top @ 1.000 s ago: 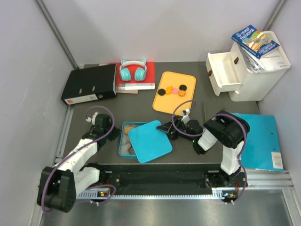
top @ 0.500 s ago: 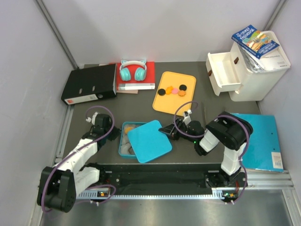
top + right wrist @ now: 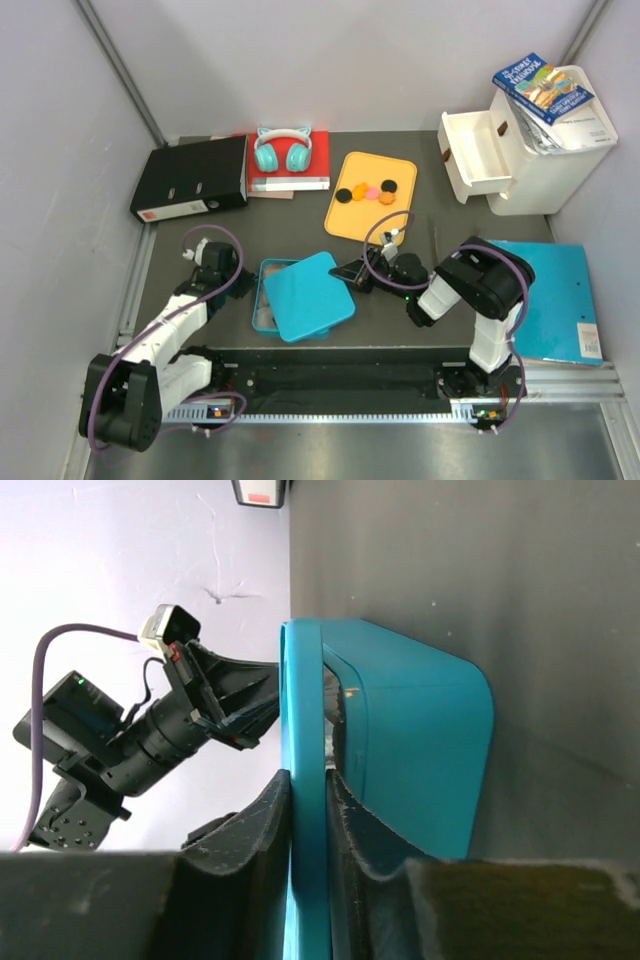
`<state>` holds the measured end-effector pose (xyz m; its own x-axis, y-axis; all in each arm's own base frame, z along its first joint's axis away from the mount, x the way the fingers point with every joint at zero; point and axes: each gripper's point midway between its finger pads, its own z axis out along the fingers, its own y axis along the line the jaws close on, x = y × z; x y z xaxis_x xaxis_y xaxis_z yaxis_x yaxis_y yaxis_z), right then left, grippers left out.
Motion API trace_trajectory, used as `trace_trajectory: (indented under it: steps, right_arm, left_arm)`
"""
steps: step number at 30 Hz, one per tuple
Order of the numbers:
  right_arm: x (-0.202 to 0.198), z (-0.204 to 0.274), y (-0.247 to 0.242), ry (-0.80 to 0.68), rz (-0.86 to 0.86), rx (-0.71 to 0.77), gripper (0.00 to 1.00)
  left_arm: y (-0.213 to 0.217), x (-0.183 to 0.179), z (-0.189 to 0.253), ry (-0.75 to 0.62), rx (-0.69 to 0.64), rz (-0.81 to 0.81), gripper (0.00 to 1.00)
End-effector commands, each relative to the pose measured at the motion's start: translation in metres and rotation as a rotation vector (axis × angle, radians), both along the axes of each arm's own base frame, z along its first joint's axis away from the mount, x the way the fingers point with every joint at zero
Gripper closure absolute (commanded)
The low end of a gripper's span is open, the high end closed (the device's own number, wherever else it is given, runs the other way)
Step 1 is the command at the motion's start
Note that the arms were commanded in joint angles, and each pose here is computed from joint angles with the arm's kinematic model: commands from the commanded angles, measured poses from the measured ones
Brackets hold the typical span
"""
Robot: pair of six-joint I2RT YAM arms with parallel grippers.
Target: Pack the cookies
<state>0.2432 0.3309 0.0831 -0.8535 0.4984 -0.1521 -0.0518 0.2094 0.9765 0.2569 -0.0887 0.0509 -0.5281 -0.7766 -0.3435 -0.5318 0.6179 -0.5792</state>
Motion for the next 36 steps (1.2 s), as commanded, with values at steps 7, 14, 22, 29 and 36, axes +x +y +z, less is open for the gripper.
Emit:
trace_trajectory:
  steps: [7, 14, 22, 29, 36]
  right_arm:
    - [0.001, 0.054, 0.020, -0.180, 0.050, 0.145, 0.41]
    - [0.001, 0.054, 0.019, -0.193, 0.050, 0.086, 0.31]
    - [0.005, 0.039, 0.016, -0.172, 0.058, -0.096, 0.26]
    - [0.010, 0.022, 0.012, -0.140, 0.067, -0.267, 0.26]
    - [0.013, 0.007, 0.002, -0.120, 0.059, -0.410, 0.25]
  left_arm:
    - [-0.005, 0.008, 0.012, -0.051, -0.024, -0.007, 1.00]
    - [-0.004, 0.008, 0.013, -0.051, -0.021, -0.006, 1.00]
    - [0.002, 0.011, 0.018, -0.059, 0.008, 0.009, 0.97]
    - [0.002, 0.011, 0.018, -0.058, 0.007, 0.010, 0.96]
    - [0.002, 0.010, 0.015, -0.055, 0.006, 0.009, 0.96]
